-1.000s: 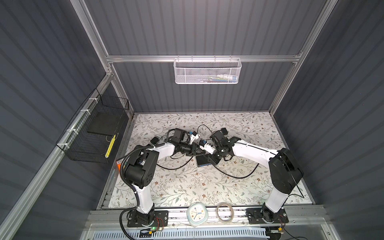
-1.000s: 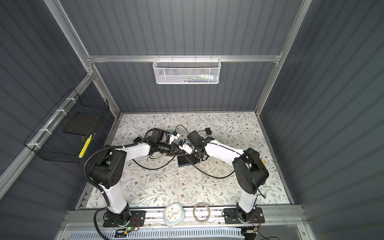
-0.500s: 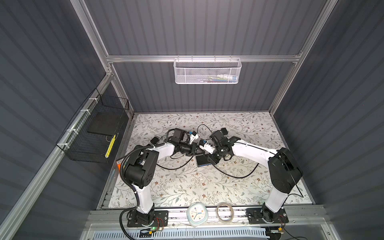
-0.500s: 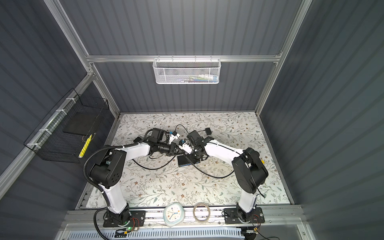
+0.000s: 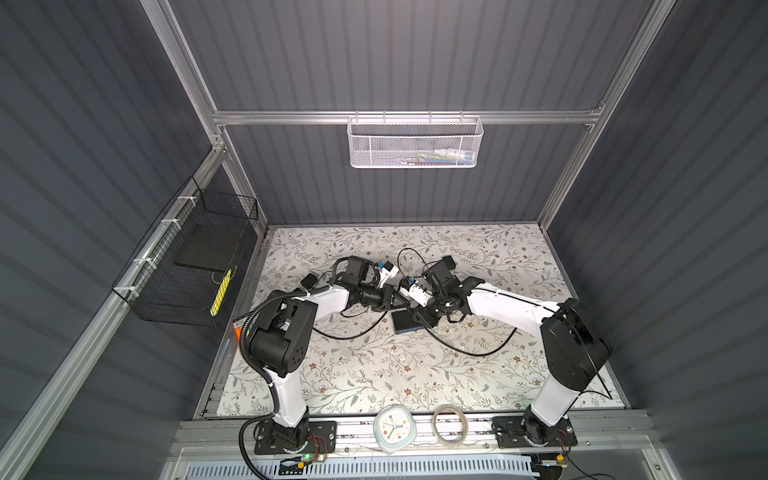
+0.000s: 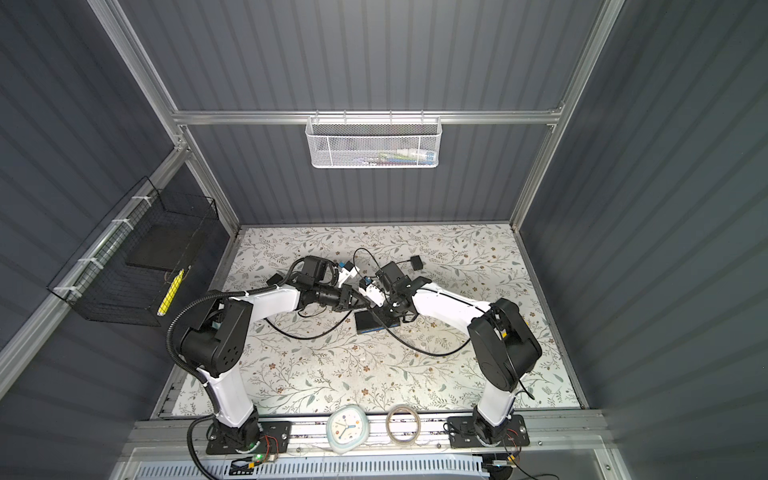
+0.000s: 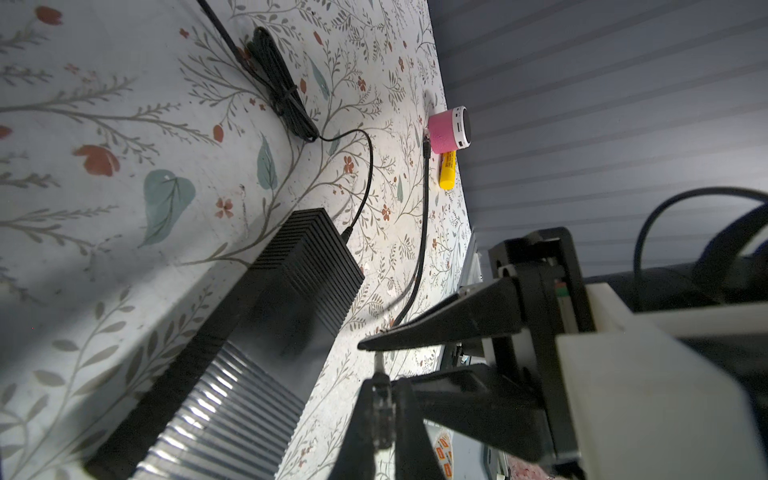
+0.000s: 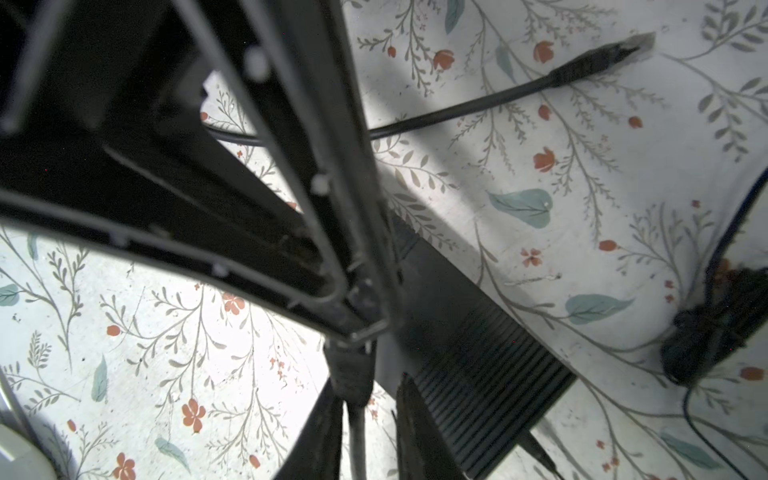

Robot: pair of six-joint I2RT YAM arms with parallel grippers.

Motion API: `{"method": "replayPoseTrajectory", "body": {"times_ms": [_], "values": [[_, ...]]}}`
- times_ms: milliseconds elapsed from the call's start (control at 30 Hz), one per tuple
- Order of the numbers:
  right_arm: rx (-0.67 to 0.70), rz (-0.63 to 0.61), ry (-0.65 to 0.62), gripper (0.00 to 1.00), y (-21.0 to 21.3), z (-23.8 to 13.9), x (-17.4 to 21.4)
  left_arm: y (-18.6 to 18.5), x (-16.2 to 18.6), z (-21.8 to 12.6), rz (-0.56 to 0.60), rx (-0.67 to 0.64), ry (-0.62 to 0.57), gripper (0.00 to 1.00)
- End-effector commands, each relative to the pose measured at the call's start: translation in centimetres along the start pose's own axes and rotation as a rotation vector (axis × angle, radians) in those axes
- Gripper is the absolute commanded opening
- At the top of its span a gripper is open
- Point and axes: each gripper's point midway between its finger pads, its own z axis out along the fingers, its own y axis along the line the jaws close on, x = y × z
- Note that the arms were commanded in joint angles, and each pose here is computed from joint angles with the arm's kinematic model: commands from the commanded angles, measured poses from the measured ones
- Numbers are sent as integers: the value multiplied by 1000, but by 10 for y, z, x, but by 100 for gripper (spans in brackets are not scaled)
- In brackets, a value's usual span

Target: Insert the plug into the switch port

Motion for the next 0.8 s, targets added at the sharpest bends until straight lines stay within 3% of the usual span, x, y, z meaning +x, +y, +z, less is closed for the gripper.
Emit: {"method": "replayPoseTrajectory", "body": {"times_ms": [0, 233, 533, 767], "values": [[5, -1, -91, 25, -1, -6, -21, -5, 5, 0, -10, 25, 17, 1], [-4, 7, -139, 27, 0, -6, -29, -6, 3, 0, -12, 33, 18, 1], [-4, 12, -146, 17, 0, -5, -29, -5, 6, 1, -18, 32, 23, 0], [23, 20, -148, 18, -4, -10, -23, -5, 5, 0, -12, 27, 20, 0]]}}
